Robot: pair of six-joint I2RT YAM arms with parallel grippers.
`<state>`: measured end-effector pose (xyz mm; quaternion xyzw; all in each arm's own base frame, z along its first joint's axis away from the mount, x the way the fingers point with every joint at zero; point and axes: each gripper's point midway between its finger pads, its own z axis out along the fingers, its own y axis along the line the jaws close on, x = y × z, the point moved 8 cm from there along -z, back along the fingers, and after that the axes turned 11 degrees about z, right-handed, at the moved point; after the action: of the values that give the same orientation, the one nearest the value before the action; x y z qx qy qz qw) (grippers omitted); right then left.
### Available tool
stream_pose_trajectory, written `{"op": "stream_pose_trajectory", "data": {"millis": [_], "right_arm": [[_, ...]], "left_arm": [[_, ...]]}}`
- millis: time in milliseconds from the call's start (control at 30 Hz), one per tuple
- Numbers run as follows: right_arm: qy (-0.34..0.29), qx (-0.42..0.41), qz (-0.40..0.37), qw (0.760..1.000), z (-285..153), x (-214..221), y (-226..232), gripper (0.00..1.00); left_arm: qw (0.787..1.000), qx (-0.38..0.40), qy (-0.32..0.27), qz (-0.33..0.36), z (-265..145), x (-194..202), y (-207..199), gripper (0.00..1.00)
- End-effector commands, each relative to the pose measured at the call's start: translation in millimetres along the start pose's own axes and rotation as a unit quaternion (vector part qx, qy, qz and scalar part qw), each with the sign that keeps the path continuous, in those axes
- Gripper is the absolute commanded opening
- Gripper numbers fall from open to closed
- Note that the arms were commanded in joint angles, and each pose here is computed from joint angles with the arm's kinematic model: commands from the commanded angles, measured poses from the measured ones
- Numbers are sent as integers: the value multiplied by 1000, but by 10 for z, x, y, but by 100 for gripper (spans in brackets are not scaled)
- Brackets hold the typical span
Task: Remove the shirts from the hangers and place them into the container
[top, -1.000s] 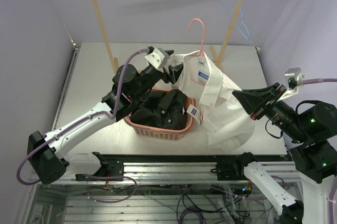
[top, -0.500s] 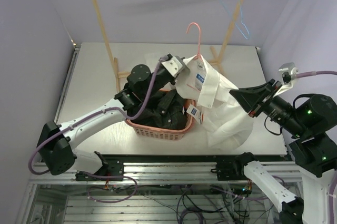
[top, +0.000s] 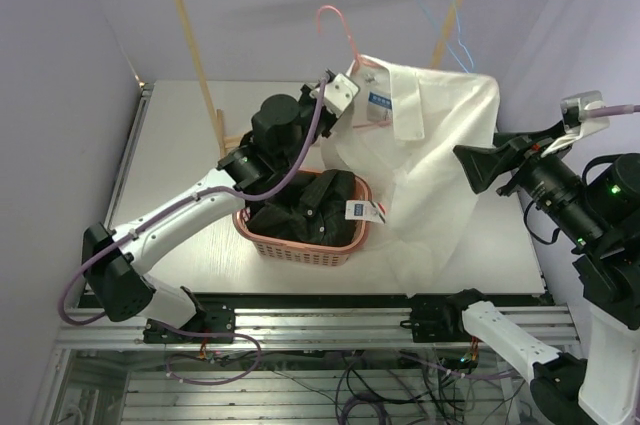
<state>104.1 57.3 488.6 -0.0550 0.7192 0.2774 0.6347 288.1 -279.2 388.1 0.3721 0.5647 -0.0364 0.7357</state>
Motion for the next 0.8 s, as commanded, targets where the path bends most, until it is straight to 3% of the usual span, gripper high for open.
{"op": "stream_pose_trajectory", "data": {"millis": [0, 200, 500, 767], "right_arm": [[-21, 53, -18, 998, 9, -96, -101, 75], [-32, 29, -24, 999, 195, -149, -79, 73], [13, -86, -35, 996, 651, 37, 13, 67], [47, -56, -34, 997, 847, 211, -128, 66]], "left_arm": [[996, -87, 19, 2, -124, -349, 441, 7], [993, -91, 58, 41, -147, -582, 576, 7], [988, -49, 109, 95, -153, -757, 255, 7], [986, -46, 129, 91, -177, -814, 178, 7]]}}
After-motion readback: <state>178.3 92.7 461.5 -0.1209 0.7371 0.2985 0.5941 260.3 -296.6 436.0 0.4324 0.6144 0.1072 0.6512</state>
